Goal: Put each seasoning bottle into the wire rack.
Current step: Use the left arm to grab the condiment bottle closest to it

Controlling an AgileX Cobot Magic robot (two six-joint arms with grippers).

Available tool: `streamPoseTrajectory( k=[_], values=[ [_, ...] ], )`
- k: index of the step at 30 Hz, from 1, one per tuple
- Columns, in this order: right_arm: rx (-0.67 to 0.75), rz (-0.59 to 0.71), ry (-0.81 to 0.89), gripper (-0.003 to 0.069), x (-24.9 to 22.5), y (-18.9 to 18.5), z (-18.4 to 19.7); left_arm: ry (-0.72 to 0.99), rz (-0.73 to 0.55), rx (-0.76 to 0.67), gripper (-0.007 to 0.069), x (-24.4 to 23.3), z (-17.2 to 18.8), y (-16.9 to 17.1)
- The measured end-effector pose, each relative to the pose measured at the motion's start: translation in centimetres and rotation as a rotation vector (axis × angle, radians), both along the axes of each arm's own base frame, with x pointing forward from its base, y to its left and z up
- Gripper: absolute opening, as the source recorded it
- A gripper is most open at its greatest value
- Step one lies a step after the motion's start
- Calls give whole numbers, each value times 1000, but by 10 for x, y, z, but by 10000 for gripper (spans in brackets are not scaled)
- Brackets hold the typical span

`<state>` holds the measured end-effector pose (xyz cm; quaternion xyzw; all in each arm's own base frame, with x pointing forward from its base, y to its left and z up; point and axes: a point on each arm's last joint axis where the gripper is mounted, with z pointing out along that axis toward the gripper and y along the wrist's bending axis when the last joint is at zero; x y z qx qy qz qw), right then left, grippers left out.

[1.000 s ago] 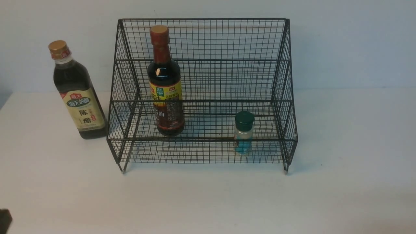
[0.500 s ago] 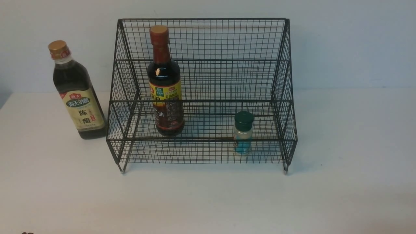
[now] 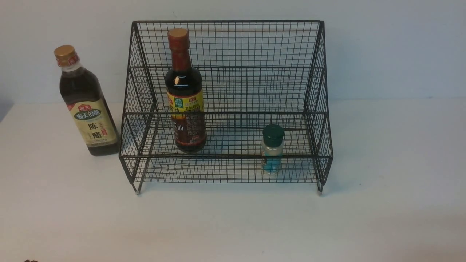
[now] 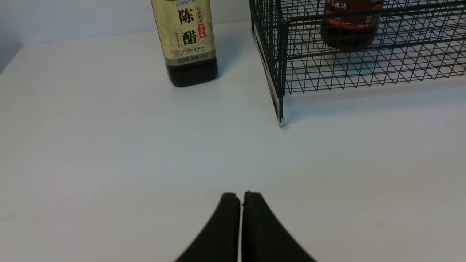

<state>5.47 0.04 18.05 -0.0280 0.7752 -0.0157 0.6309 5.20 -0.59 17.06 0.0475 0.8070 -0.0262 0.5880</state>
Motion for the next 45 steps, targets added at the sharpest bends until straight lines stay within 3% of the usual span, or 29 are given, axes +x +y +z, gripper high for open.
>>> streamPoseTrajectory(
  k=[25, 29, 35, 37, 42, 45],
  values=[
    [0, 0, 0, -11, 0, 0, 0, -8, 2, 13, -5, 0, 0, 1],
    [0, 0, 0, -11, 0, 0, 0, -64, 13, -80, -5, 2, 5, -1],
    [0, 0, 0, -11, 0, 0, 0, -330, 43, -285, -5, 4, 31, 0],
    [0, 0, 0, -11, 0, 0, 0, -512, 65, -333, -5, 3, 48, 5],
    [0, 0, 0, -11, 0, 0, 0, -846, 100, -389, -5, -10, 82, 13],
    [0, 0, 0, -11, 0, 0, 0, -897, 95, -397, -5, -12, 110, 14]
  ],
)
